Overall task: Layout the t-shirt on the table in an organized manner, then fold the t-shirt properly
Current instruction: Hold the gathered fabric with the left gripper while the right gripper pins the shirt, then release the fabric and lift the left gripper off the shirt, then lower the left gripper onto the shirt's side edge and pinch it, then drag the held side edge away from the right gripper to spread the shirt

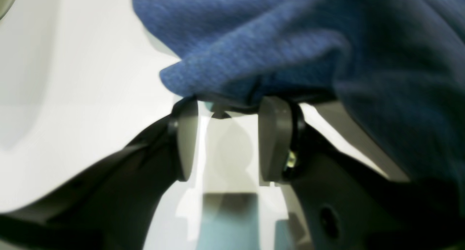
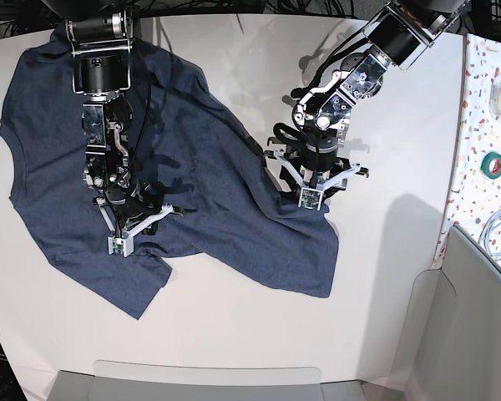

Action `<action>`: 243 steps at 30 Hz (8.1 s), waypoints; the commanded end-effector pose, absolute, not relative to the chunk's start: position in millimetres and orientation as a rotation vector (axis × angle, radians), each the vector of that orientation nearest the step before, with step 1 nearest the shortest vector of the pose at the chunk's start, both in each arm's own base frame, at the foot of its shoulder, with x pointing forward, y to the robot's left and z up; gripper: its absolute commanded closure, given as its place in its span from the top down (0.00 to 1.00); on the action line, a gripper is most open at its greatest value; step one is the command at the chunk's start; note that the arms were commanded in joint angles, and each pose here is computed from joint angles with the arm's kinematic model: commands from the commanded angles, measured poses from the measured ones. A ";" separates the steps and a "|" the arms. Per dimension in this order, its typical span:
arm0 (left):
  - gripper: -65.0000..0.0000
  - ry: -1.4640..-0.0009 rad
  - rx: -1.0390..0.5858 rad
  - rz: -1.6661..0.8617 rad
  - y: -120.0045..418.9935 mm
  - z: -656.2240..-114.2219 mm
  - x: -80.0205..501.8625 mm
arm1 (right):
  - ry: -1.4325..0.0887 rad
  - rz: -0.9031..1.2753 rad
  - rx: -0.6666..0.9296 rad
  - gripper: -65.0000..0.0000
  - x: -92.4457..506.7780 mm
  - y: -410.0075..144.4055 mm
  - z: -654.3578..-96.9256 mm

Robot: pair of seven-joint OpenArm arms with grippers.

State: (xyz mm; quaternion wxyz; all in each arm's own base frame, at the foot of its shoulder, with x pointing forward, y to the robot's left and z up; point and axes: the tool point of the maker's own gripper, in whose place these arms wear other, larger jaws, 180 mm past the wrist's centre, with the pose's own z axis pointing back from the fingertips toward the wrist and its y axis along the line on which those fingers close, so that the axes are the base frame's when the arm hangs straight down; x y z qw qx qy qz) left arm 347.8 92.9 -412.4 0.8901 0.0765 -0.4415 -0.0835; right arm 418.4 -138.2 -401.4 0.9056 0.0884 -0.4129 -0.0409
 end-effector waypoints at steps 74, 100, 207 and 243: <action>0.51 -0.915 -0.069 -0.155 50.5 -401.0 416.2 | -0.718 0.001 0.198 0.00 390.5 -111.3 -430.1; 0.11 -1.027 -0.124 0.093 148.7 -362.3 432.1 | -0.705 0.010 0.169 0.00 384.4 -124.2 -435.4; 0.00 -0.466 0.168 -0.714 179.6 -295.6 360.0 | -0.643 0.119 0.175 0.00 357.6 -137.5 -454.7; 0.10 -0.293 0.524 -0.675 256.6 -351.0 306.9 | -0.679 0.101 0.114 0.00 371.1 -169.2 -441.7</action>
